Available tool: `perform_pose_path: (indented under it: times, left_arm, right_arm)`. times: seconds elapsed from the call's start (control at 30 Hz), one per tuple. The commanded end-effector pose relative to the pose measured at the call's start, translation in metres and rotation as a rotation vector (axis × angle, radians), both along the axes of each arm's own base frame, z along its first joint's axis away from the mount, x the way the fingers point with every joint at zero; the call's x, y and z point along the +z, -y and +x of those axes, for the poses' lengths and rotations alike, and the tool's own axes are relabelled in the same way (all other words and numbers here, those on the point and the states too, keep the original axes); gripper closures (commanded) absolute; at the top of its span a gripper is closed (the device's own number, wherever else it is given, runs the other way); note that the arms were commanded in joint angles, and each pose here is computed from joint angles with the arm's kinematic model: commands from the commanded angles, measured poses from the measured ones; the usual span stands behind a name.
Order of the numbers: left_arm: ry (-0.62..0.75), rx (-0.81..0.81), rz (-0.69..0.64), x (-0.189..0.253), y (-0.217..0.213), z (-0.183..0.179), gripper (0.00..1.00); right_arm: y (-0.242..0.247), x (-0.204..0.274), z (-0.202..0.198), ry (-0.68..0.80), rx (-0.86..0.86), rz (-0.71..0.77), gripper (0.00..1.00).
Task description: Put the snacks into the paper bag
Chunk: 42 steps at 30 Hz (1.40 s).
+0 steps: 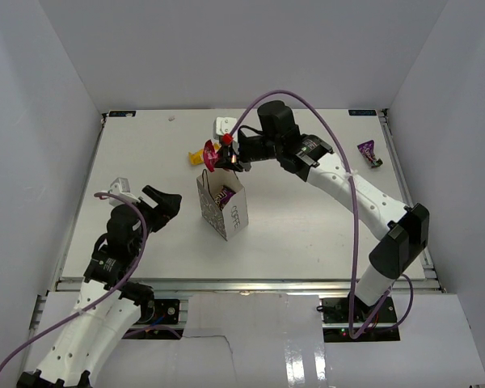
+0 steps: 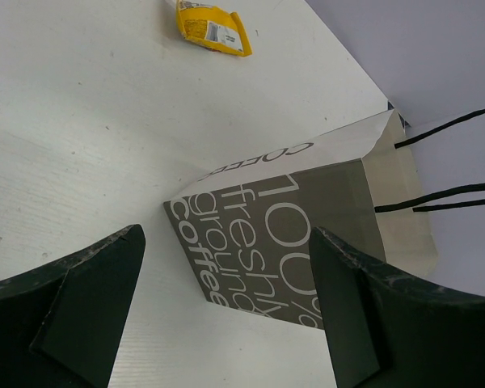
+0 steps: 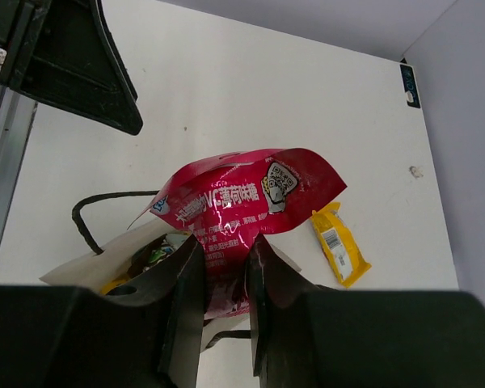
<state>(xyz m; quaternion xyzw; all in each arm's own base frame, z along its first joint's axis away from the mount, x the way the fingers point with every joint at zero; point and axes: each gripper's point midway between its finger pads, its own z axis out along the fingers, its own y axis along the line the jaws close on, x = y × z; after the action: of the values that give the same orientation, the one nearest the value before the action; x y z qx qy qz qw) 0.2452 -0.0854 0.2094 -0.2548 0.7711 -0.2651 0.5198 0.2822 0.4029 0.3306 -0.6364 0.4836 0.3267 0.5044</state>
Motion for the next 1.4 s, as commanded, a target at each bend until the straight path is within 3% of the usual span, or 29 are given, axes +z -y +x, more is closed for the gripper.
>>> perform_pose_path:
  times: [0.0,0.27,0.37,0.5,0.7,0.83,0.87,0.97,1.03,1.1,1.13,1.17,1.23,1.27,1.37]
  left_arm:
    - [0.006,-0.006,-0.006,0.003,0.001,0.000,0.08]
    - [0.003,-0.009,-0.006,0.002,0.002,0.001,0.07]
    - [0.008,-0.009,-0.008,0.004,0.003,0.002,0.07]
    - [0.002,-0.008,-0.003,0.007,0.004,0.008,0.07]
    - [-0.028,-0.029,0.029,0.009,0.013,0.030,0.07]
    - [-0.059,-0.050,0.094,0.025,0.022,0.067,0.06]
    - [-0.138,-0.068,0.116,0.005,0.023,0.084,0.06]
    - [-0.161,-0.088,0.141,0.012,0.014,0.124,0.07]
    - [-0.200,-0.183,0.147,-0.011,0.014,0.152,0.06]
    - [-0.164,-0.274,0.157,-0.003,0.019,0.177,0.06]
    - [-0.213,-0.314,0.213,-0.032,0.015,0.193,0.07]
    - [-0.159,-0.337,0.251,-0.014,0.016,0.214,0.08]
    - [-0.139,-0.482,0.356,-0.039,0.024,0.238,0.10]
    - [-0.064,-0.527,0.401,-0.022,0.029,0.256,0.10]
    - [0.005,-0.672,0.503,-0.035,0.039,0.280,0.10]
  right_arm:
    - [0.000,0.003,0.003,0.012,-0.025,0.025,0.75]
    - [0.009,-0.025,-0.007,-0.016,-0.021,-0.024,0.60]
    - [0.012,-0.026,-0.008,-0.009,-0.021,-0.030,0.47]
    - [0.015,-0.021,-0.013,-0.005,-0.009,-0.026,0.38]
    - [0.020,0.002,-0.021,0.026,0.003,-0.004,0.35]
    - [0.035,0.031,-0.028,0.114,0.012,0.005,0.26]
    - [0.046,0.039,-0.030,0.130,0.001,0.003,0.21]
    - [0.075,0.048,-0.025,0.172,-0.033,-0.001,0.14]
    - [0.095,0.050,-0.021,0.186,-0.071,-0.004,0.09]
    - [0.126,0.024,-0.001,0.131,-0.146,-0.039,0.04]
    - [0.137,0.014,0.004,0.104,-0.170,-0.050,0.04]
    - [0.160,-0.004,0.014,0.064,-0.224,-0.076,0.03]
    - [0.183,-0.028,0.011,0.009,-0.251,-0.115,0.03]
    - [0.201,-0.055,0.013,-0.024,-0.278,-0.154,0.02]
    - [0.232,-0.091,0.007,-0.062,-0.313,-0.212,0.02]
